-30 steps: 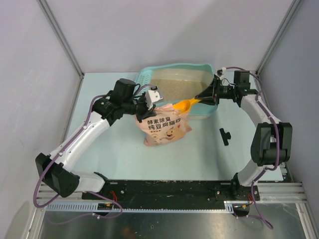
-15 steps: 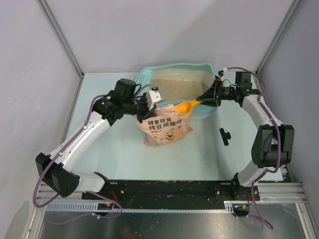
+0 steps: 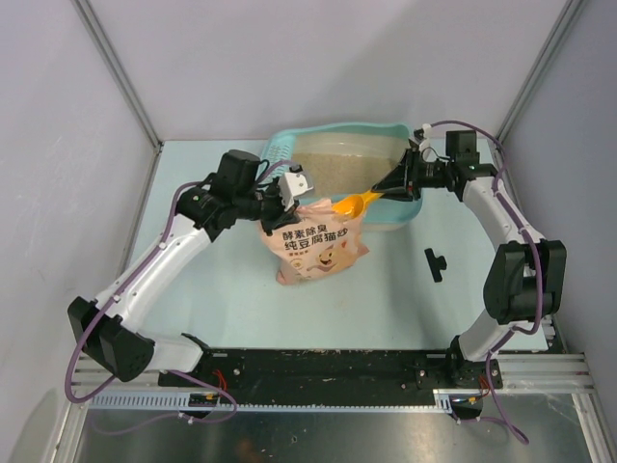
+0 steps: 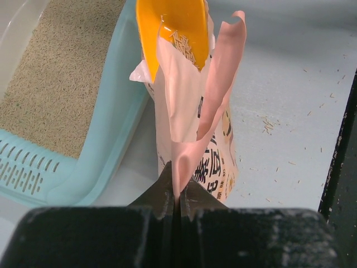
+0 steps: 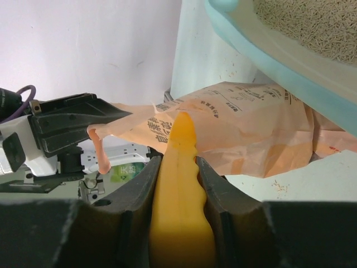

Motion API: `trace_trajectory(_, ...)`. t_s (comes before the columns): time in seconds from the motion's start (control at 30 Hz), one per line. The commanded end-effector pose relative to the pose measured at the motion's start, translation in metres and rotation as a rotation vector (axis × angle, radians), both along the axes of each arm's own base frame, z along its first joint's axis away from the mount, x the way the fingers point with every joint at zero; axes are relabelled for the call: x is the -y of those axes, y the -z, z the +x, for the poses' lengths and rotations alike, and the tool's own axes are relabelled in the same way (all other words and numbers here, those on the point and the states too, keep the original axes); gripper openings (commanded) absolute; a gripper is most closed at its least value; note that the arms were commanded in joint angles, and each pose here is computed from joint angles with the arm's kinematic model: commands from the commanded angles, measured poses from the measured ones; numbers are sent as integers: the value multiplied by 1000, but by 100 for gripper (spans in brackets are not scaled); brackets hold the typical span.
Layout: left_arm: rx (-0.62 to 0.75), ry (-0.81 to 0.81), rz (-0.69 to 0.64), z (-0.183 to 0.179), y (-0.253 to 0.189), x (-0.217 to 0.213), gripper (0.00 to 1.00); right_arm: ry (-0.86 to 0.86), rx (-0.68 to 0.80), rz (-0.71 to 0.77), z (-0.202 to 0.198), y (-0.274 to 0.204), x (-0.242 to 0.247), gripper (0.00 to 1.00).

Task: Fill the litter box with clean litter

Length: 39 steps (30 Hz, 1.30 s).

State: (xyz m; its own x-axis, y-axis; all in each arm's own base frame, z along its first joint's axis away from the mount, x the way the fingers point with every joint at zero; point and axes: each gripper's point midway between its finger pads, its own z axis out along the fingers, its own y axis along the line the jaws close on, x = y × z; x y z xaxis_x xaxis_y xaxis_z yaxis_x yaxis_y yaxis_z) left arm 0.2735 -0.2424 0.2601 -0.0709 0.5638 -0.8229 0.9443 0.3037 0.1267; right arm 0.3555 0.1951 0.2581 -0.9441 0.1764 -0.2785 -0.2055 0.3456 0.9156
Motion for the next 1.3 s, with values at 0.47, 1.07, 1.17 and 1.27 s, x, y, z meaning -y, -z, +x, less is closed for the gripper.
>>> trace_trajectory(0.47, 238, 43, -126, 13, -76, 16, 0, 70, 143, -8, 5, -61, 20, 0)
trace_trajectory(1.07, 227, 35, -140, 14, -78, 19, 0, 70, -67, 76, 14, -22, 41, 0)
trace_trajectory(1.17, 235, 29, -136, 16, -79, 18, 0, 47, -96, 116, 13, -23, 43, 0)
trace_trajectory(1.27, 239, 28, -131, 16, -79, 17, 0, 38, -100, 132, 14, -22, 46, 0)
